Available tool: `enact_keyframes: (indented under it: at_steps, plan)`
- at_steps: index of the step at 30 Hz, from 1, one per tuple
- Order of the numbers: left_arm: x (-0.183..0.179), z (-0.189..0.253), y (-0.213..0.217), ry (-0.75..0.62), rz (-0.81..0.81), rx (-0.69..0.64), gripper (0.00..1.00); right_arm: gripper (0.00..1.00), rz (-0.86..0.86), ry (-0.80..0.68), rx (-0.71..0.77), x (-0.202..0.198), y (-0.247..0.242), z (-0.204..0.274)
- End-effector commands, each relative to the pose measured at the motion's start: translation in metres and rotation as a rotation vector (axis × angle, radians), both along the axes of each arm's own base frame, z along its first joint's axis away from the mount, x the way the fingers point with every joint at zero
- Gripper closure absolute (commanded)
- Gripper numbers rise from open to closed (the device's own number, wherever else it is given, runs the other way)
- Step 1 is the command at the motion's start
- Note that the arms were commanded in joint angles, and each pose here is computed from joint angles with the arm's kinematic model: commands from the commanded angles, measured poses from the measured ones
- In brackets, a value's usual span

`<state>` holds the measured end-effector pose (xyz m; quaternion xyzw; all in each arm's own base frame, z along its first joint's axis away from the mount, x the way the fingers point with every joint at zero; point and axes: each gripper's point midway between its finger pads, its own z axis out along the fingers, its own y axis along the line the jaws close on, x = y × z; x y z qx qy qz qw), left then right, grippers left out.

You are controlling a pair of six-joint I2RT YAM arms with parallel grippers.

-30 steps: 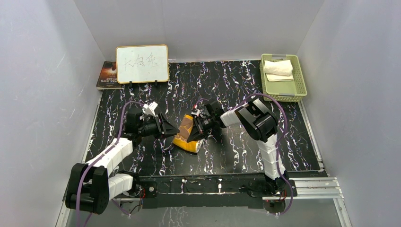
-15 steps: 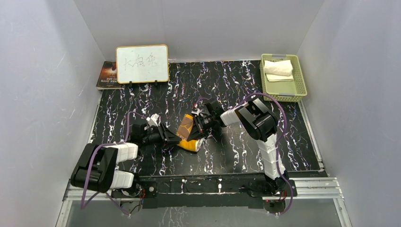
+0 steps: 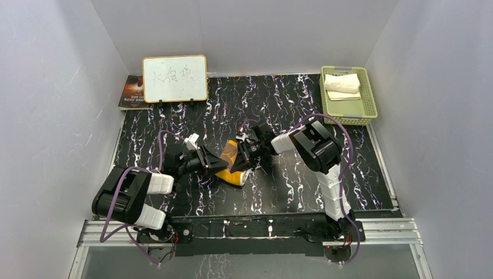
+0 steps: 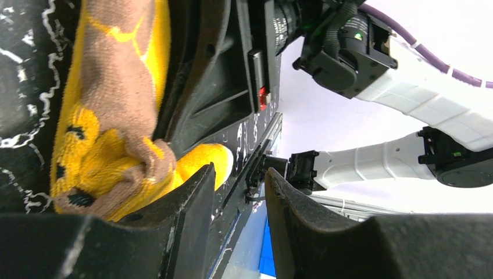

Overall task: Roll the towels
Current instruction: Roll the towel at the center of the board.

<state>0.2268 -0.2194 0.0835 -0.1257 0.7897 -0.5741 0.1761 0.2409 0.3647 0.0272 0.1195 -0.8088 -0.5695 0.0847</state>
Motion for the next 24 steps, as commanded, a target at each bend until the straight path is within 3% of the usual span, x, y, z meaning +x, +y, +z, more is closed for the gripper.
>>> enact_keyframes:
  at_steps: [1, 11, 16, 20, 24]
  plan:
    - [0.007, 0.024, -0.010, -0.102, -0.033, -0.042, 0.64, 1.00, -0.107, 0.070, -0.228, 0.000, -0.022, -0.059]
    - [0.010, -0.044, -0.002, 0.026, 0.046, 0.059, 0.66, 1.00, -0.097, 0.053, -0.223, 0.000, -0.022, -0.055]
    - [0.020, -0.060, -0.002, 0.058, 0.117, -0.003, 0.72, 0.96, -0.081, 0.009, -0.227, -0.001, -0.026, -0.050]
    - [0.018, -0.070, 0.000, 0.092, 0.150, -0.029, 0.76, 0.74, -0.062, -0.095, -0.233, 0.005, -0.029, -0.037]
    - [0.009, -0.084, 0.006, 0.108, 0.146, 0.057, 0.78, 0.56, -0.081, -0.288, -0.250, 0.027, -0.030, -0.009]
